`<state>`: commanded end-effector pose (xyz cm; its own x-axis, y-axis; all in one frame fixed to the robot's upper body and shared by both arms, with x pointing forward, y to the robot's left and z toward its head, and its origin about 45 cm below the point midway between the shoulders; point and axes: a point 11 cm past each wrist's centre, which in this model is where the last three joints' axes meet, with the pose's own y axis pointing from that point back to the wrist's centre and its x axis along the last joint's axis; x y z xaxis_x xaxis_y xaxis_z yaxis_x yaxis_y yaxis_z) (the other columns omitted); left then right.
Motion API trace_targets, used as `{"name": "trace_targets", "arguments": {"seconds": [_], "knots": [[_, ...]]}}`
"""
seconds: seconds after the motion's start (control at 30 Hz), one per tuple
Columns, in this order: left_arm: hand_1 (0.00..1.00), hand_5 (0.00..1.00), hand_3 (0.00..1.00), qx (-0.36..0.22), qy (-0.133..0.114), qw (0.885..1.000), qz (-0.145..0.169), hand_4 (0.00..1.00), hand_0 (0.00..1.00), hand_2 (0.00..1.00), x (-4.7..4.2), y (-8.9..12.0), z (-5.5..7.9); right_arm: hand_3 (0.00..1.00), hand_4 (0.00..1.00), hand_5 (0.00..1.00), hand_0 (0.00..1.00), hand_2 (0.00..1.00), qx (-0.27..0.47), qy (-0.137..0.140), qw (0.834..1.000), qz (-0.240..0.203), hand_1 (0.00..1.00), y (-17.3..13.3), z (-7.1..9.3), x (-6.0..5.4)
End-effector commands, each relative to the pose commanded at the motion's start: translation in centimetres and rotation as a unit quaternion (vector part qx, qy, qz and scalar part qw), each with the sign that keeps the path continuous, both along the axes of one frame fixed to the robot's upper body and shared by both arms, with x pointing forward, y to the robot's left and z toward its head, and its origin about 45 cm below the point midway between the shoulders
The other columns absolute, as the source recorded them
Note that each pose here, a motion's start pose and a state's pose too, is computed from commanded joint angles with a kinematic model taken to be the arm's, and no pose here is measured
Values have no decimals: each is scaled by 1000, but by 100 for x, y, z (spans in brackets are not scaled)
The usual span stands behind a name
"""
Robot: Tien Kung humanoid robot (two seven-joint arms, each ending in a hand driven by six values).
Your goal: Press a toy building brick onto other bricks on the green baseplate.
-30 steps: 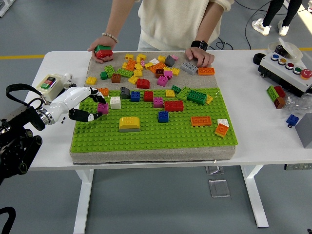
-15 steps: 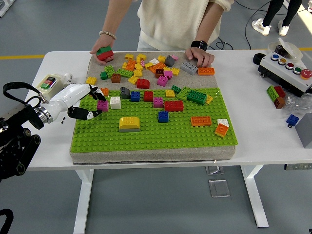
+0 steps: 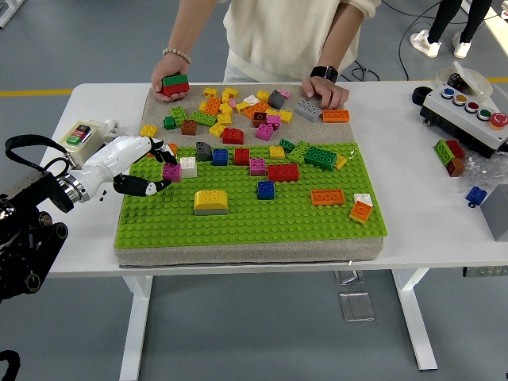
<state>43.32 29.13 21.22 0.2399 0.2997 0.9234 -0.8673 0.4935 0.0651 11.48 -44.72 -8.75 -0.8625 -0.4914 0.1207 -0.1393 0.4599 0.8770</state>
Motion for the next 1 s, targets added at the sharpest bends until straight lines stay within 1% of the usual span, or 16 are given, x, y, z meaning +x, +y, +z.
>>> {"name": "trace_targets", "arguments": {"seconds": [0.37,0.63,1.0], "knots": [[562,2,541,-18,6,1000,-14,699,610,563,-105,-147,-37,589,916,497,733,704,-2,2,1000,1,654,1,-8,-30],[561,2,542,-22,10,999,-21,701,609,563,-137,-231,-66,589,916,497,733,704,-4,2,1000,1,654,-2,-6,-32],[563,2,543,-34,12,999,-26,704,610,564,-154,-364,-77,588,916,497,733,704,-6,2,1000,0,654,-15,-3,-41]]}}
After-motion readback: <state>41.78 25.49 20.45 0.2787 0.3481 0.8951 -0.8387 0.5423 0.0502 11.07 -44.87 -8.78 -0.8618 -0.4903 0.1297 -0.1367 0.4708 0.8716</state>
